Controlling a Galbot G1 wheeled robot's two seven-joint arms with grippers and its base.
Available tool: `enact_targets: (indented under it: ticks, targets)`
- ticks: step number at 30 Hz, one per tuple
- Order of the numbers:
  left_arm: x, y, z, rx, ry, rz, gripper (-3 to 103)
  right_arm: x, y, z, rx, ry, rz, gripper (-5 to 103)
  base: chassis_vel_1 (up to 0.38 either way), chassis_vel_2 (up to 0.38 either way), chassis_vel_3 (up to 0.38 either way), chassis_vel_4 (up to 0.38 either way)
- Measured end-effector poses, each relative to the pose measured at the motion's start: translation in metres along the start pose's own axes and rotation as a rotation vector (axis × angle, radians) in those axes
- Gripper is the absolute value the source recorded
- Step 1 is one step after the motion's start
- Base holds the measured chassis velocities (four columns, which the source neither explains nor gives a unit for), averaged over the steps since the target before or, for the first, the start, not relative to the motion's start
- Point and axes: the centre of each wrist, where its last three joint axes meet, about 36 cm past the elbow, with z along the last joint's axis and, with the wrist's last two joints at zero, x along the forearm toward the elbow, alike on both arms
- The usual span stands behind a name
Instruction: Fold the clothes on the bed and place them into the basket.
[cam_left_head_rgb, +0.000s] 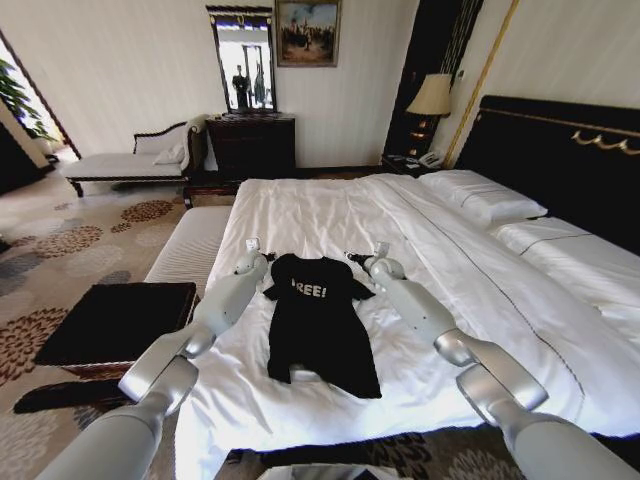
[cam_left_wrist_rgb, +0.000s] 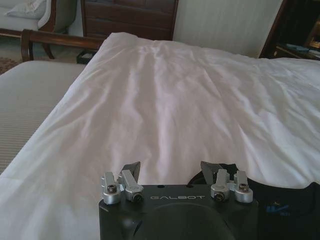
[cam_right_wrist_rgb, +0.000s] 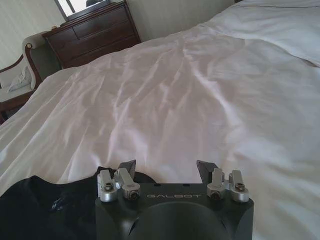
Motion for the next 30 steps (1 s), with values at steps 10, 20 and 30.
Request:
enact_targets:
  ticks: [10,20,30]
  targets:
    - [0.152,0.072,0.096,-0.176,-0.099,0.096,99,0.126,-0.029,0.041,-0.055,0.007,-0.079,100,0.000,0.000,0.000,0.000]
    - [0.229,0.074,0.154,-0.118,-0.154,0.113,99,0.204,-0.042,0.100,0.019,-0.050,-0.070,100,0.000,0.000,0.000,0.000]
    - [0.300,0.069,0.197,-0.063,-0.100,0.142,99,0.264,-0.053,0.167,0.026,-0.012,-0.002,100,0.000,0.000,0.000,0.000]
